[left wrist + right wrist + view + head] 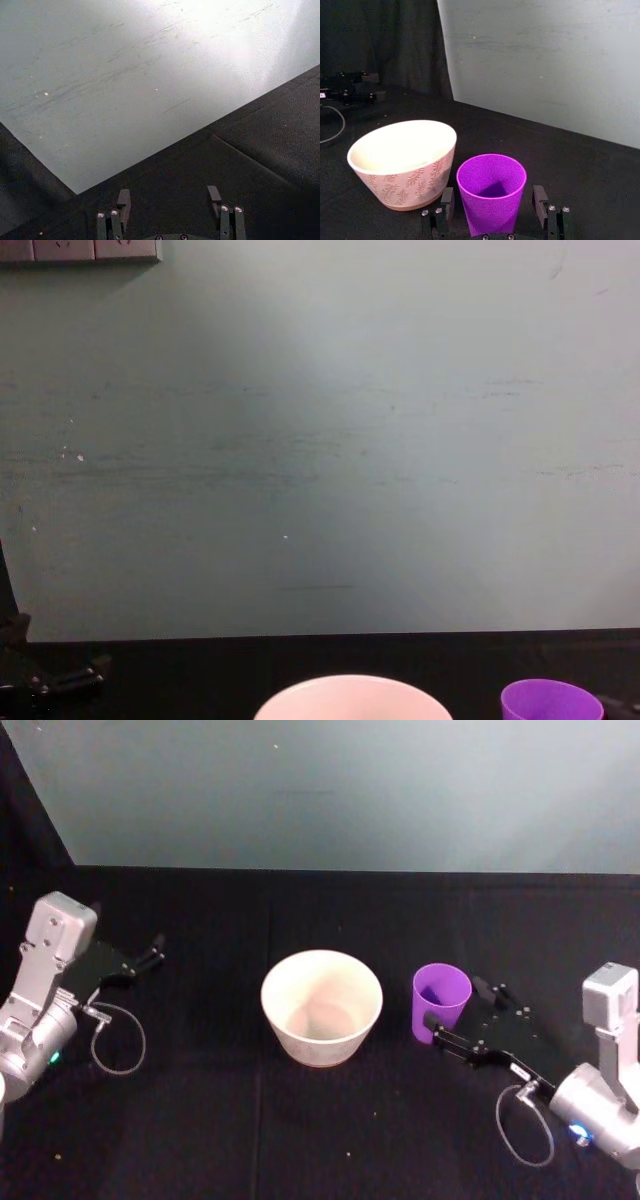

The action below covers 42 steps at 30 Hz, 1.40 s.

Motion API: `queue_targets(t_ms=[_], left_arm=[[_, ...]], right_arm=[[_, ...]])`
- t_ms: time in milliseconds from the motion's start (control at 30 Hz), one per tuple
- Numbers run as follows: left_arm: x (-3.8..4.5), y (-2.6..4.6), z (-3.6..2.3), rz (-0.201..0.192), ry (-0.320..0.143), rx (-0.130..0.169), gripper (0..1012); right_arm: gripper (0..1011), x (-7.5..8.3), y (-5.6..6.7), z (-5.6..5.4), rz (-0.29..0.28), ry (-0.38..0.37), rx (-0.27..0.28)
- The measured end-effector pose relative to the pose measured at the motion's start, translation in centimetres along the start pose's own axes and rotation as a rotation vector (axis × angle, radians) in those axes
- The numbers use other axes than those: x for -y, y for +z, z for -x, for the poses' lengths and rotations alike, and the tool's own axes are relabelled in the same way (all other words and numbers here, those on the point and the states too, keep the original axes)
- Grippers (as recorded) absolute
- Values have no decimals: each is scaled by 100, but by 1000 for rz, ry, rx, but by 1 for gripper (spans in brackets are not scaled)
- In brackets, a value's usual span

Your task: Pick up the cup and pour the mung beans from the cup into the bowl.

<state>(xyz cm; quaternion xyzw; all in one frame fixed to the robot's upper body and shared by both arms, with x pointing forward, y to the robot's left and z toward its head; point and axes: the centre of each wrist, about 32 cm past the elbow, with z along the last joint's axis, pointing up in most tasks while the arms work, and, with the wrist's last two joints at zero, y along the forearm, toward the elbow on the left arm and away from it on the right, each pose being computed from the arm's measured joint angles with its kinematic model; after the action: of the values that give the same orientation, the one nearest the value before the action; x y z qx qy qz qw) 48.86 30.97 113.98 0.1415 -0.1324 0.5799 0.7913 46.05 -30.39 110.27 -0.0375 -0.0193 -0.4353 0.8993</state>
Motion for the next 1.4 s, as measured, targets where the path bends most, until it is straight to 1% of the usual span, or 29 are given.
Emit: queue_targets(t_ms=[133,267,533,767,1200,1267,1333,1367,1400], left_arm=[[0,0,0,0,0,0,1000],[0,0,0,0,0,0,1000],[0,0,0,0,0,0,1000],[0,0,0,0,0,0,1000],[0,0,0,0,0,0,1000],[0,0,0,0,0,0,1000],[0,0,0,0,0,0,1000],[0,0,0,0,0,0,1000],[0,0,0,0,0,0,1000]], right_arm=[[1003,-85,-14,-15,5,16,-22],[1003,-142,-17,-31,6,21,-27],[1003,-244,5,-61,6,24,-18],[1003,-329,30,-59,13,30,-5],[1003,-338,35,-59,15,30,-2],[985,-337,35,-59,15,30,-2],[937,-337,34,-59,15,29,-2],[895,-336,34,-59,15,29,-3],[895,-336,34,-59,14,29,-3]])
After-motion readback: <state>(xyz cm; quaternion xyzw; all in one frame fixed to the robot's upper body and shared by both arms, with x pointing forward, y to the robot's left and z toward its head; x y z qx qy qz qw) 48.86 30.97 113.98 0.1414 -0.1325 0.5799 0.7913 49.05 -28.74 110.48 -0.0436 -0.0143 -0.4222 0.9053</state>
